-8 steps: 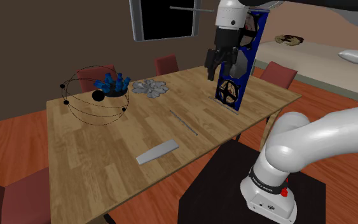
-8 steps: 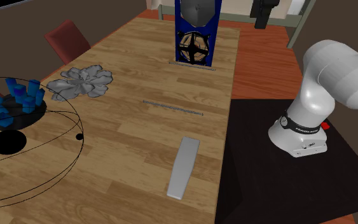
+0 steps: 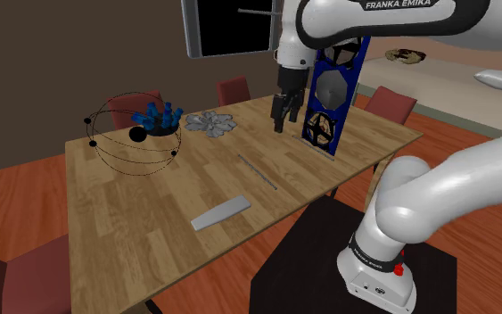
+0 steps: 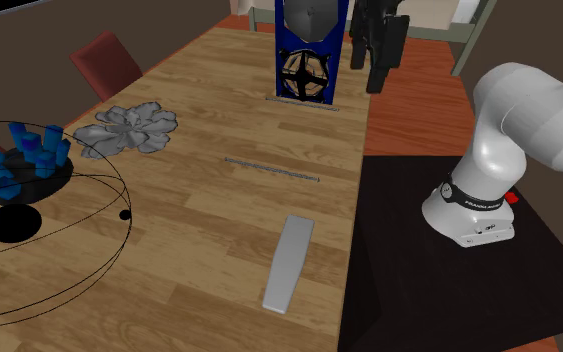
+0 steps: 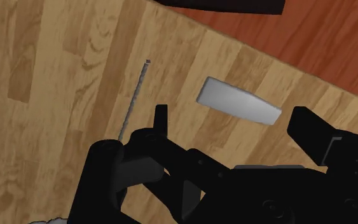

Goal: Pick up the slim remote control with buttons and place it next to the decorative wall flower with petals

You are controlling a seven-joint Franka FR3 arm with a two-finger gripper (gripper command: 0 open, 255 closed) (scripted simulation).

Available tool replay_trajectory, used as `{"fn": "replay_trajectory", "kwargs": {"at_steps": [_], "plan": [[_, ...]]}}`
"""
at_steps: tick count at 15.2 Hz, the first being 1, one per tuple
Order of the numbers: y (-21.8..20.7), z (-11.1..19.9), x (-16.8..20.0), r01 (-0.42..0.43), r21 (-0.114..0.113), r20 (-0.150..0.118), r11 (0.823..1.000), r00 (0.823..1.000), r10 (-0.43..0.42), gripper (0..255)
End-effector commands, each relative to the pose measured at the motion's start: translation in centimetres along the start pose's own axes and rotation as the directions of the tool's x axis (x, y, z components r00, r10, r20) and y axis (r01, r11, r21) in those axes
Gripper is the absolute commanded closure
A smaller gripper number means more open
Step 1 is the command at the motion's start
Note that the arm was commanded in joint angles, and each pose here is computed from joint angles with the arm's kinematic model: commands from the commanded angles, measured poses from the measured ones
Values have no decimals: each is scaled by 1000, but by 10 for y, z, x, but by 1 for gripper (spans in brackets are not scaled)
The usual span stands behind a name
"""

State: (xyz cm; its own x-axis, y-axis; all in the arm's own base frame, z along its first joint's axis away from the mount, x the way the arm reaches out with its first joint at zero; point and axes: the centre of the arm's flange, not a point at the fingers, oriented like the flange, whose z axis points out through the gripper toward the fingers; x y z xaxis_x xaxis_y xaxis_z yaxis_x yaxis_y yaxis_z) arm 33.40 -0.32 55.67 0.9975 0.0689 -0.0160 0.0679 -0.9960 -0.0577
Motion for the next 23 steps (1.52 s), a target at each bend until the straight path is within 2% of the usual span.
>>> {"fn": "replay_trajectory", "kwargs": {"at_steps": [1,3,6,8,11,14,17,20,23], "plan": [[-5,20,15,95,-6,0,995,995,-95,0],[-12,41,30,186,-11,2,983,983,-185,0],[-24,73,52,317,-18,7,948,948,-317,0],[-33,94,65,402,-23,11,915,915,-402,0],[-50,126,83,523,-29,17,852,852,-523,0],[-68,158,98,634,-34,24,772,773,-634,0],[-88,190,111,734,-38,32,679,680,-733,0],[-109,222,121,819,-41,40,572,574,-818,0],[-131,255,128,889,-43,49,455,457,-888,0]]}}
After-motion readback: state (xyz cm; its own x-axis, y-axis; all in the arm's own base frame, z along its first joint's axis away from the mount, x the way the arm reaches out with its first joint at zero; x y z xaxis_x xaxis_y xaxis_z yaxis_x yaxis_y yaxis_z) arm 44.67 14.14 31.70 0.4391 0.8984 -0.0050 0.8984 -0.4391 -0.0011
